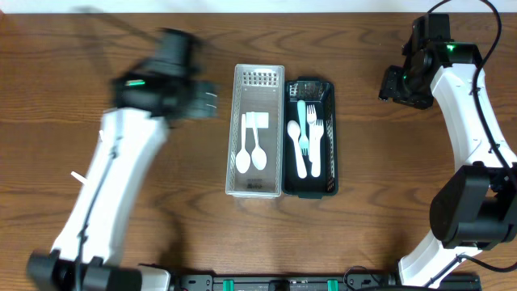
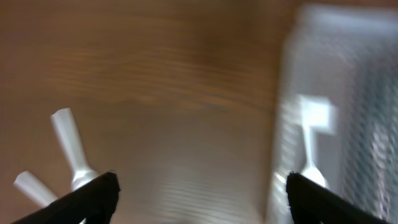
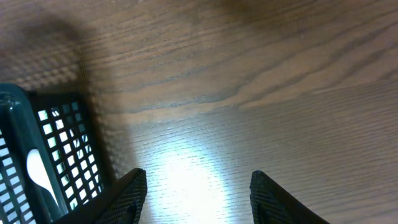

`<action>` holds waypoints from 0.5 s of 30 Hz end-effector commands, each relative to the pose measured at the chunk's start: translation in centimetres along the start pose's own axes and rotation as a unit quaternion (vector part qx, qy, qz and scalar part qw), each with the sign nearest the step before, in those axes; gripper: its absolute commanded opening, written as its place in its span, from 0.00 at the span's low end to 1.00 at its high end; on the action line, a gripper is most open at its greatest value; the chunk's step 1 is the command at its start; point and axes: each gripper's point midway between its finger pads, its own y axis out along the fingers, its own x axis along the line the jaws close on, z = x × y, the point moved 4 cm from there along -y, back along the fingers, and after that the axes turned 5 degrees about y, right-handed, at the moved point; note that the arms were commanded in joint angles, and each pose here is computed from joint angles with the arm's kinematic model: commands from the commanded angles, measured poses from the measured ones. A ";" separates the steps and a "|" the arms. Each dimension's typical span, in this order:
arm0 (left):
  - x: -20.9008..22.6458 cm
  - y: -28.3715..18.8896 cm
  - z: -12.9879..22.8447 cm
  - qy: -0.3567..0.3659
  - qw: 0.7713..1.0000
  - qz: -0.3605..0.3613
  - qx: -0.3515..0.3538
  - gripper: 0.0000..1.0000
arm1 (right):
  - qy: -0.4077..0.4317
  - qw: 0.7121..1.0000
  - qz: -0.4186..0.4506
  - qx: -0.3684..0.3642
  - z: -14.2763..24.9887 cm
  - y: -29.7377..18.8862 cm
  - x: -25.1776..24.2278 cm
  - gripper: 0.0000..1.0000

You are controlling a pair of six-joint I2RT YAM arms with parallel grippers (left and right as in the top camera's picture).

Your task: Pack container

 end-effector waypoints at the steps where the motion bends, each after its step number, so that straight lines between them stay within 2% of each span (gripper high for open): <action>1: 7.2 0.2 0.3 -0.117 0.991 -0.069 0.009 0.92 | -0.007 1.000 0.007 -0.005 -0.1 -0.3 -0.4 0.57; 5: 13.8 2.3 1.9 -0.214 0.972 -0.091 0.042 0.93 | -0.007 1.000 0.007 -0.004 0.0 -0.3 -0.4 0.58; 8: 16.6 4.7 3.5 -0.259 0.959 -0.082 0.081 0.93 | -0.007 1.000 0.007 -0.005 -0.1 -0.3 -0.4 0.58; 15: 19.0 11.7 7.9 -0.293 0.933 -0.086 0.188 0.93 | -0.007 1.000 0.007 -0.006 -0.1 -0.3 -0.3 0.58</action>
